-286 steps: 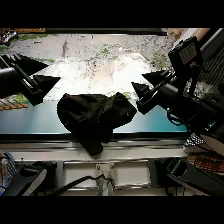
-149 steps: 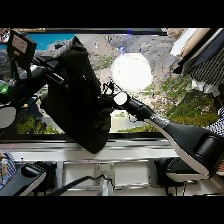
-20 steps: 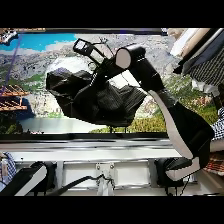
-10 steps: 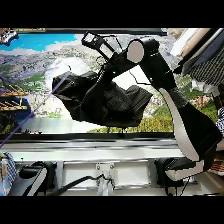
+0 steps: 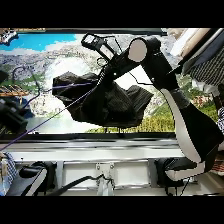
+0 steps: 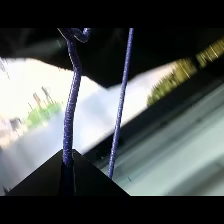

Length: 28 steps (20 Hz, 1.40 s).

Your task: Fold the clothes and pants, and hang the long-sleeved shirts on hangers.

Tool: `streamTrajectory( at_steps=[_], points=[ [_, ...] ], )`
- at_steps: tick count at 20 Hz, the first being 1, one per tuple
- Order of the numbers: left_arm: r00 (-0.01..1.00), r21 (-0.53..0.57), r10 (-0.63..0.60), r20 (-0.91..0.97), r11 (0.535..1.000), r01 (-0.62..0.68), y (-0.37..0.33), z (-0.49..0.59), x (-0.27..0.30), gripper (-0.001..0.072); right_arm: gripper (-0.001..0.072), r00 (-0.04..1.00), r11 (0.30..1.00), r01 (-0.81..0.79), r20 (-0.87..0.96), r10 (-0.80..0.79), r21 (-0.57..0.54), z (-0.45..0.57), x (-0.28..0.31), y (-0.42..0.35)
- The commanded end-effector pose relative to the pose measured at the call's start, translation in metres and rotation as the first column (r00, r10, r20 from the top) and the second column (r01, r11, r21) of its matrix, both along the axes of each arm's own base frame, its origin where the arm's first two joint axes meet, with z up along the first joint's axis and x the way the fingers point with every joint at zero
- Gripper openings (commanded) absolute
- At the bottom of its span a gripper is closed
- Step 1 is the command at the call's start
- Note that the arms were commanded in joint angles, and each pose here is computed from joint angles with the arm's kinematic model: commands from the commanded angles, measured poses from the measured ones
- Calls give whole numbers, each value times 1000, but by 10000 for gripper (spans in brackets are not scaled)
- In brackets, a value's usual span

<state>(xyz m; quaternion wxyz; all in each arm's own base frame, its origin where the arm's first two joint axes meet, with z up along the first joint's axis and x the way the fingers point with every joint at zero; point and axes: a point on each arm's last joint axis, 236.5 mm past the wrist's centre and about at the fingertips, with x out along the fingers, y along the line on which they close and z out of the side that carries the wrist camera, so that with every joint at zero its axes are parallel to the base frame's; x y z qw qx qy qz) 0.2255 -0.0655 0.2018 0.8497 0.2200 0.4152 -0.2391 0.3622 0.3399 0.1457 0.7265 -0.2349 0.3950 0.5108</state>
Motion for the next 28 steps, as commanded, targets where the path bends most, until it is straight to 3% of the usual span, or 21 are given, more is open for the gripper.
streamTrajectory(
  at_steps=[1,4,7,11,13,15,17,19,22,25,28],
  points=[
    [996,30,-80,41,996,79,-12,-14,51,20,28,1000,1000,-16,-2,16,-5,13,-13,-7],
    [973,-2,-225,-43,974,225,-52,-45,68,20,27,999,1000,-16,43,15,14,36,-20,-14],
    [880,-128,-467,82,871,474,-136,-44,85,20,26,997,1000,-12,79,10,28,52,-24,-18],
    [900,-249,-398,176,867,432,-171,-58,144,19,28,997,1000,-30,66,29,10,66,-45,-32],
    [890,-358,-419,180,815,456,-185,-67,153,18,28,998,1000,-29,57,29,3,74,-58,-40],
    [871,-538,-432,237,688,487,-200,-50,158,18,28,999,1000,-20,44,20,-1,82,-69,-47],
    [851,-701,-411,326,499,509,-200,-20,164,18,28,1000,1000,-3,22,3,-1,87,-78,-53],
    [827,-803,-378,416,274,529,-189,9,167,18,28,1000,1000,5,-5,-5,1,91,-89,-57],
    [787,-845,-340,515,-51,532,-172,30,161,18,28,998,998,-21,-60,25,60,105,-113,-51],
    [723,-801,-350,596,-321,505,-163,33,137,18,29,984,982,-88,-139,112,169,127,-151,-38],
    [726,-813,-372,578,-338,474,-180,18,136,17,34,978,964,-114,-143,151,240,149,-172,-36]
  ],
)
